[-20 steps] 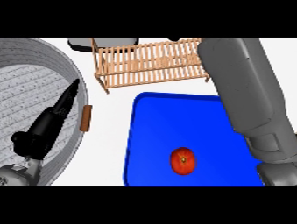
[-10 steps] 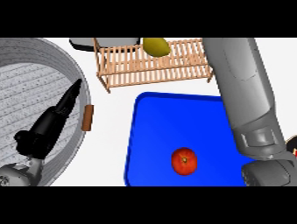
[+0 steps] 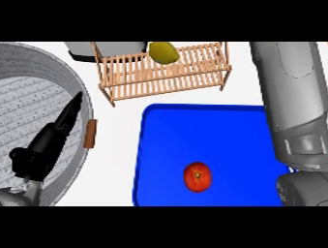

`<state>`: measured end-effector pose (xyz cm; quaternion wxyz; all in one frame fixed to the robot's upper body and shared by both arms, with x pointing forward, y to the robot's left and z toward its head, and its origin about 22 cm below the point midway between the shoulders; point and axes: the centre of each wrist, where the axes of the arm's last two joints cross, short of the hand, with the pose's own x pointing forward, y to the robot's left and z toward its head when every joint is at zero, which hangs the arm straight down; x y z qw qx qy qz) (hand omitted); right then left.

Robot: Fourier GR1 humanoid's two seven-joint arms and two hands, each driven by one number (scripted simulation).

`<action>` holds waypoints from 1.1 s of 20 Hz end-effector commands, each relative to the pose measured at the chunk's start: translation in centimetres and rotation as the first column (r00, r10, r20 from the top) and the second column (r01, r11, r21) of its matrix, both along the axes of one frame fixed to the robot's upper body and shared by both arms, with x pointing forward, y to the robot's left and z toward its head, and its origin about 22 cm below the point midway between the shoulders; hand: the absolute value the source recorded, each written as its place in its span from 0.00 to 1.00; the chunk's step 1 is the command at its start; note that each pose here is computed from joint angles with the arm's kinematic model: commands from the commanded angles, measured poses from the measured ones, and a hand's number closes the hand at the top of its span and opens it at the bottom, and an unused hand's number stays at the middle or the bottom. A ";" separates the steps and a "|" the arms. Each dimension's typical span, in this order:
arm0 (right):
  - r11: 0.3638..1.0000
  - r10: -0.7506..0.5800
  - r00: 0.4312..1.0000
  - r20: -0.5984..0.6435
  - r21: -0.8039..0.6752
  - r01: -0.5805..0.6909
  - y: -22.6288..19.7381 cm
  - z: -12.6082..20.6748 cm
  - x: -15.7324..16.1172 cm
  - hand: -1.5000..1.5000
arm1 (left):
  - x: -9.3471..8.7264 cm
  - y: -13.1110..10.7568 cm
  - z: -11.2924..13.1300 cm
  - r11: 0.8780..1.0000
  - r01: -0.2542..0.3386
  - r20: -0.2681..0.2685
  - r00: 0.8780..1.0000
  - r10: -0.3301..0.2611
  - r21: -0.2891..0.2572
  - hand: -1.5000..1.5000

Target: Pick the lemon from the tray and place it in the tiered shelf

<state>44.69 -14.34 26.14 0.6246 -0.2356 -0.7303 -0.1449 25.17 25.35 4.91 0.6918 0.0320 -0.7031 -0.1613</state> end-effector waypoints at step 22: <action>0.993 -0.063 0.996 -0.061 -0.102 0.057 -21.4 -3.5 -7.7 0.00 | -4.1 2.3 -5.7 0.990 -0.136 -0.257 0.956 0.139 0.029 0.50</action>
